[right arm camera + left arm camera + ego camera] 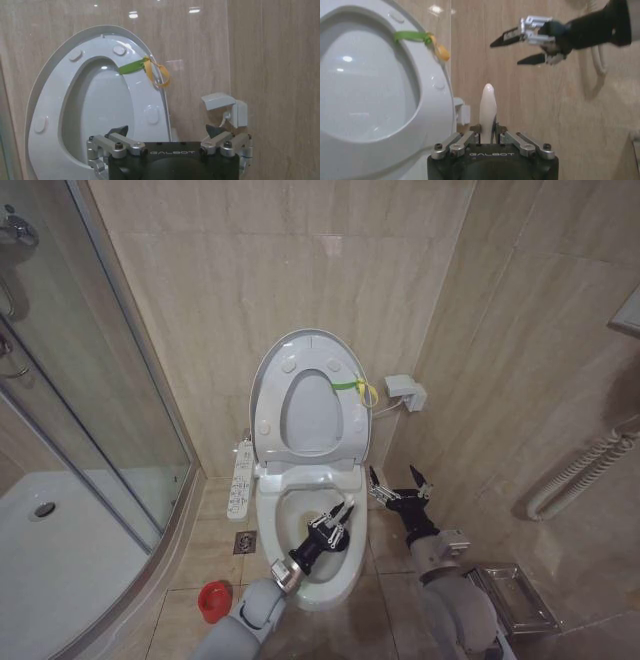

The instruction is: Open the toilet lid, clean the toilet bowl with a toilet brush, close the toilet lid, and flush.

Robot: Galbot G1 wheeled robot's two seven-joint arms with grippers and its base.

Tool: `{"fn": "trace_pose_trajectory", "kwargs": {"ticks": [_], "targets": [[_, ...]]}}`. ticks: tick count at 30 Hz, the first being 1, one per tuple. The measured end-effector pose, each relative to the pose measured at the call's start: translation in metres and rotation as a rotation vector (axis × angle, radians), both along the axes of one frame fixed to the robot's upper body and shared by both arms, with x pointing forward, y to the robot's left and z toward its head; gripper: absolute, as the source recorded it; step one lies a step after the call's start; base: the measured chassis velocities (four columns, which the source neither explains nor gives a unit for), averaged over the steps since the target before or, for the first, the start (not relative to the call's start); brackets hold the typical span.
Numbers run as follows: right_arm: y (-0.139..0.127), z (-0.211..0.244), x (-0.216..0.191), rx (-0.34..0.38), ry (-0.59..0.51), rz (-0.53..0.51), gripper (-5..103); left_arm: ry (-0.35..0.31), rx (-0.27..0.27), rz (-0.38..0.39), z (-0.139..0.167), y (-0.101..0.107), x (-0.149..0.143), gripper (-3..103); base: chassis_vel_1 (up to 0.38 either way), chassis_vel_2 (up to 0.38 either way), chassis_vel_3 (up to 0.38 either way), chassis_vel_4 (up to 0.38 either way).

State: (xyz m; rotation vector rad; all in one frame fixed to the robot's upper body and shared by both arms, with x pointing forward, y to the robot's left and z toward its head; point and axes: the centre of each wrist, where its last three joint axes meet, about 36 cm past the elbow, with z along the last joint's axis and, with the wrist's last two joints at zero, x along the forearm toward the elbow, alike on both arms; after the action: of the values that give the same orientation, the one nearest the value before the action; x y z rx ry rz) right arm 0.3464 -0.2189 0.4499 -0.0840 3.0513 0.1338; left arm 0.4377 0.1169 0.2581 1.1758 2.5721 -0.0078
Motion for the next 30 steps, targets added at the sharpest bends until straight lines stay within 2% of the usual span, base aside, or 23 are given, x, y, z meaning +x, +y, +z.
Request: {"fn": "trace_pose_trajectory", "kwargs": {"ticks": [2,6,13,20,27,30], "targets": [[0.000,0.000,0.000,0.000,0.000,0.000,100,0.016,0.008,-0.001,-0.006,0.010,0.006,19,0.000,0.000,0.000,0.000],[0.000,0.000,0.000,0.000,0.000,0.000,100,0.040,0.003,-0.003,-0.010,0.016,0.012,19,0.000,0.000,0.000,0.000],[0.000,0.000,0.000,0.000,0.000,0.000,100,0.088,-0.012,-0.008,-0.022,0.015,0.012,19,0.000,0.000,0.000,0.000],[0.000,0.000,0.000,0.000,0.000,0.000,100,0.120,0.010,-0.003,-0.038,0.021,0.020,19,0.000,0.000,0.000,0.000],[0.000,0.000,0.000,0.000,0.000,0.000,100,0.095,-0.008,-0.004,-0.027,0.018,0.026,19,0.000,0.000,0.000,0.000],[0.000,0.000,0.000,0.000,0.000,0.000,100,0.064,-0.038,-0.031,-0.014,0.004,0.025,19,0.000,0.000,0.000,0.000]]}}
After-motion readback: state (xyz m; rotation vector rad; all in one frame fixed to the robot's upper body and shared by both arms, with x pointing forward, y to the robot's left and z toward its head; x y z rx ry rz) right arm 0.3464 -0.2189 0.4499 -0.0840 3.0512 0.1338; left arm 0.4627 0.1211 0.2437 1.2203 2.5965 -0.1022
